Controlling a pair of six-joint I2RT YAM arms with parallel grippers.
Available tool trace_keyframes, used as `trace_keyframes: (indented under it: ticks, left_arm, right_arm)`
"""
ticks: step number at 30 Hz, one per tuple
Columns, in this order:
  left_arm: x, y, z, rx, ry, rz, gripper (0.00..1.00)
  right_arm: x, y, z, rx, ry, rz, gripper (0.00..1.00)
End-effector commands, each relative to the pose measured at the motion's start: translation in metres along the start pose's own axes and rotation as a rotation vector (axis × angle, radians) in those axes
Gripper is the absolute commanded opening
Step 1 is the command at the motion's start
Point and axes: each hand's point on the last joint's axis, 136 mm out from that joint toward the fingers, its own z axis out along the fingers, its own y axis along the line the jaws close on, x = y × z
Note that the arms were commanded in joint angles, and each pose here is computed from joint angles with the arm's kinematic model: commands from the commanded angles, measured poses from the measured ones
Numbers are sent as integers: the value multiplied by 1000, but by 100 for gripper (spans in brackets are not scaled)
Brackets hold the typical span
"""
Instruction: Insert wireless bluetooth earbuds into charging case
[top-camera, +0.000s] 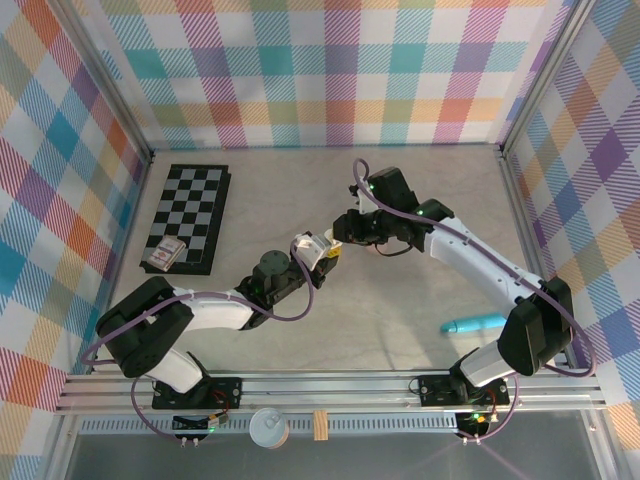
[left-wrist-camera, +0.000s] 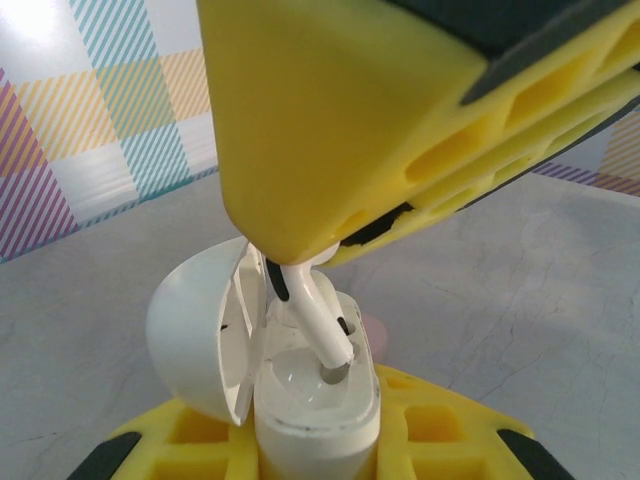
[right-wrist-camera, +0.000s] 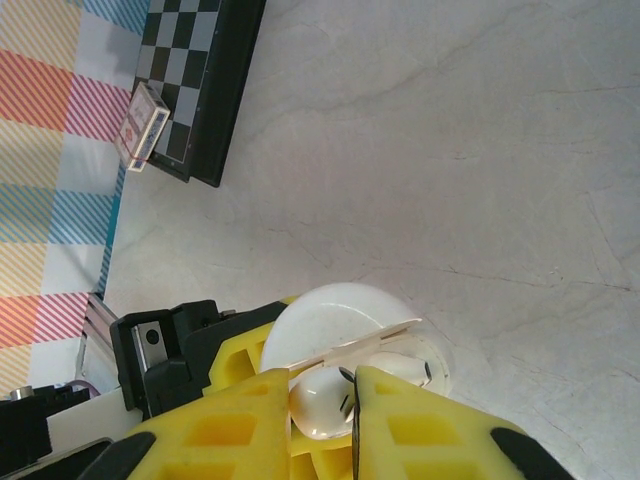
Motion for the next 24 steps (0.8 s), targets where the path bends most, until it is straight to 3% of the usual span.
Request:
trace_keyframes:
  ticks: [1, 20, 24]
  left_arm:
    - [-31, 1, 1, -9, -98, -18, 0]
    - [-42, 6, 6, -37, -128, -57, 0]
    - [-41, 5, 8, -31, -126, -54, 0]
  right_arm:
    - [-2, 1, -5, -9, -22, 0, 20]
    - [0, -6, -7, -4, -52, 9, 25]
    - [-4, 0, -11, -19, -66, -8, 33]
